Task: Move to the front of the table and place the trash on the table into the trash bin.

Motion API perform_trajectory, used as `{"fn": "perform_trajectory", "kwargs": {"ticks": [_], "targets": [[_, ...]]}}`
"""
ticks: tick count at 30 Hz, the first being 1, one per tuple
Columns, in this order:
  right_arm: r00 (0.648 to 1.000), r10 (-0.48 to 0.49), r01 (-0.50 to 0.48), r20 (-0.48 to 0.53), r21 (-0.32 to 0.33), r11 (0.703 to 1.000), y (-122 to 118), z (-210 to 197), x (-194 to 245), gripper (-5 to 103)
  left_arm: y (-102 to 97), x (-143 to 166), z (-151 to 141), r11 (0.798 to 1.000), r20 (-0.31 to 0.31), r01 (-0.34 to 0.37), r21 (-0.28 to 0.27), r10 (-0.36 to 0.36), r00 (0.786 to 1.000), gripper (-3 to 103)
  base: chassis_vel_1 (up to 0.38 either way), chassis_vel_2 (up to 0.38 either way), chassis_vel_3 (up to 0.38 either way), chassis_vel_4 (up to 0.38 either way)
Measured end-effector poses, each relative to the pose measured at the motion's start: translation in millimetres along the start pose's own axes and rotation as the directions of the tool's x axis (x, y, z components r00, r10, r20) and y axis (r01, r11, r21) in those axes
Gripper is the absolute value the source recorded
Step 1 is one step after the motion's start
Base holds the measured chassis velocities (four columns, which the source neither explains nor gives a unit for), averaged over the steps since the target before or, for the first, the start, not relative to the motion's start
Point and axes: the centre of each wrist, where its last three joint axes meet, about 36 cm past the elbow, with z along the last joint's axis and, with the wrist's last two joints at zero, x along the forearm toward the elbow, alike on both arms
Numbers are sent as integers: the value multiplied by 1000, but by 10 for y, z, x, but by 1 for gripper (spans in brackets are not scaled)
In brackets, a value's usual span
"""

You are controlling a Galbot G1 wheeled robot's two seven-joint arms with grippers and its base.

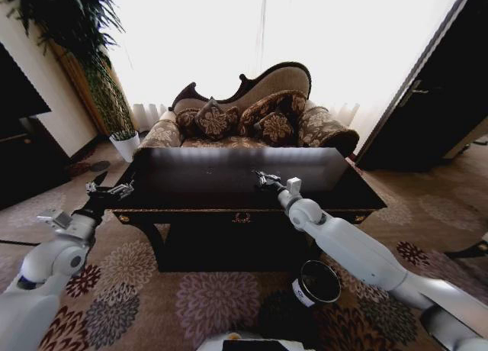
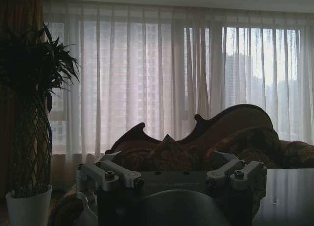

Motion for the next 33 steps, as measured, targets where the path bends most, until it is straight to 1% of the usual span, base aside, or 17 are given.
{"fn": "perform_trajectory", "kwargs": {"ticks": [1, 4, 5, 8, 9, 12, 13, 14, 17, 18, 21, 23, 24, 26, 29, 30, 33], "targets": [[1000, 0, 0, 0, 0, 1000, 0, 0, 0, 3, 0, 0, 0, 1000, 0, 0, 0, 0, 1000, 100, 0, 0, 0, 0], [999, 41, -41, 17, 14, 999, -128, -21, 314, 3, 0, 0, 0, 1000, 0, 0, 0, 0, 1000, 100, 0, 0, 0, 0], [999, 41, -41, 17, 14, 999, -128, -21, 314, 3, 0, 0, 0, 1000, 0, 0, 0, 0, 1000, 100, 0, 0, 0, 0], [995, 102, -101, 22, -11, 995, -197, 74, 652, 3, 0, 0, 0, 1000, 0, 0, 0, 0, 1000, 100, 0, 0, 0, 0], [995, 102, -101, 22, -11, 995, -197, 74, 652, 3, 0, 0, 0, 1000, 0, 0, 0, 0, 1000, 100, 0, 0, 0, 0], [983, 175, -171, 64, -64, 983, -235, 43, 950, 3, 0, 0, 0, 1000, 0, 0, 0, 0, 1000, 100, 0, 0, 0, 0], [977, 199, -194, 77, -71, 978, -261, 47, 1055, 3, 0, 0, 0, 1000, 0, 0, 0, 0, 1000, 100, 0, 0, 0, 0], [977, 199, -194, 77, -71, 978, -261, 47, 1055, 3, 0, 0, 0, 1000, 0, 0, 0, 0, 1000, 100, 0, 0, 0, 0], [958, 275, -267, 86, -98, 959, -322, 152, 1421, 3, 0, 0, 0, 1000, 0, 0, 0, 0, 1000, 100, 0, 0, 0, 0], [958, 275, -267, 86, -98, 959, -322, 152, 1421, 3, 0, 0, 0, 1000, 0, 0, 0, 0, 1000, 100, 0, 0, 0, 0], [942, 322, -313, 91, -98, 945, -344, 275, 1669, 3, 0, 0, 0, 1000, 0, 0, 0, 0, 1000, 100, 0, 0, 0, 0], [932, 355, -347, 75, -100, 933, -308, 465, 1880, 3, 0, 0, 0, 1000, 0, -1, 0, 1, 1000, 100, 0, 0, 0, 0], [932, 355, -347, 75, -100, 933, -308, 465, 1880, 3, 0, 0, 0, 1000, 0, -1, 0, 1, 1000, 100, 0, 0, 0, 0], [920, 388, -381, 58, -106, 918, -258, 686, 2041, 3, 0, 0, 0, 1000, 0, 0, 0, 0, 1000, 100, 0, 0, 0, 0], [892, 453, -446, -1, -177, 877, -102, 1066, 2241, 3, 0, 0, 0, 1000, 0, 0, 0, 0, 1000, 100, 0, 0, 0, 0], [892, 453, -446, -1, -177, 877, -102, 1066, 2241, 3, 0, 0, 0, 1000, 0, 0, 0, 0, 1000, 100, 0, 0, 0, 0], [854, 518, -516, -52, -225, 827, -7, 1441, 2380, 3, 0, 0, 0, 1000, 0, 0, 0, 0, 1000, 100, 0, 0, 0, 0]]}}
